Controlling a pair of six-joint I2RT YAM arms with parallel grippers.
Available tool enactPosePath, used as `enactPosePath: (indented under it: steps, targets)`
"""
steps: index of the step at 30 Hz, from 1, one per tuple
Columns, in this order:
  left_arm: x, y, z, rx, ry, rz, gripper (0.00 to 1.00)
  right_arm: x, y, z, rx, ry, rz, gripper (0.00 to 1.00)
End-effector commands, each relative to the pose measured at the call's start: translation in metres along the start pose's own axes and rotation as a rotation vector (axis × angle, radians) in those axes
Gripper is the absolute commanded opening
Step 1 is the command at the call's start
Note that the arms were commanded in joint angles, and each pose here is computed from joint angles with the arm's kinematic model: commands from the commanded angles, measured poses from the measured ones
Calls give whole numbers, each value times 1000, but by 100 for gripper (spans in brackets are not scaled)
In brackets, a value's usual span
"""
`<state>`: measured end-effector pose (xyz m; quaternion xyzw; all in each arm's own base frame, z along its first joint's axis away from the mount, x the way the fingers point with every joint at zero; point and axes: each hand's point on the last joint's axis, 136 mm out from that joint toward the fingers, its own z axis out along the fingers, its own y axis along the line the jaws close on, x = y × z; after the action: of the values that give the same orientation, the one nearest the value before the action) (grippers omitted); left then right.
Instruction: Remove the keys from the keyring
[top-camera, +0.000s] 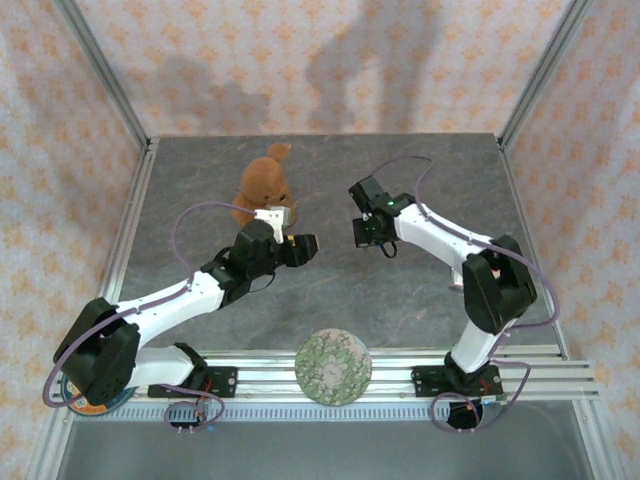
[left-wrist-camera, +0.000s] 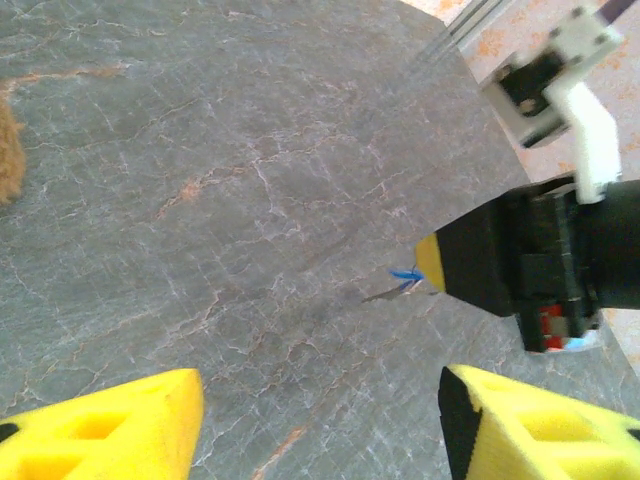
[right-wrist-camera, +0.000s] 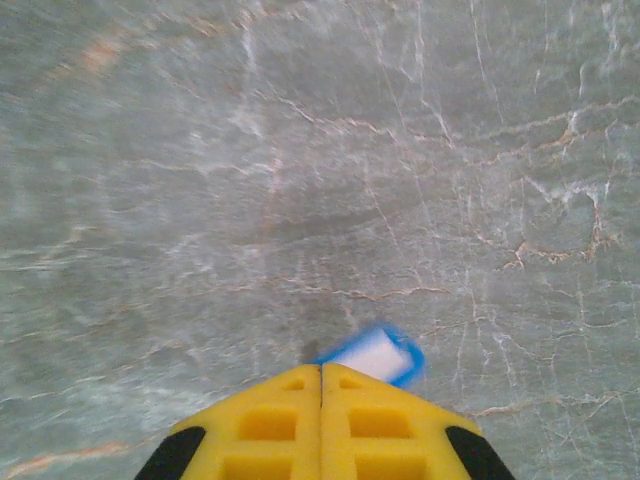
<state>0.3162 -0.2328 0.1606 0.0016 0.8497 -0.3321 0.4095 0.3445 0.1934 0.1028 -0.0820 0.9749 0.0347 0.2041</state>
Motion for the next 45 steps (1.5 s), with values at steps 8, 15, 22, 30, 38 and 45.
enactPosePath:
  steps: [8,15,22,30,38,45]
  targets:
    - [-79,-46,-29,120,-213,53,99,-35,37,-93,-278,-194,-98,0]
    - [-129,-69,-48,372,-292,-81,100,-47,53,-141,-458,-281,-158,0]
    - [-141,-89,-43,560,-135,-66,71,-50,72,-185,-639,-346,-239,0]
    - [-125,-112,-45,615,-24,63,69,-54,85,-218,-756,-385,-296,0]
    - [-80,-139,-63,562,34,427,83,-54,95,-250,-871,-430,-324,0]
    - [-69,-156,-66,618,55,468,84,-51,99,-267,-928,-442,-332,0]
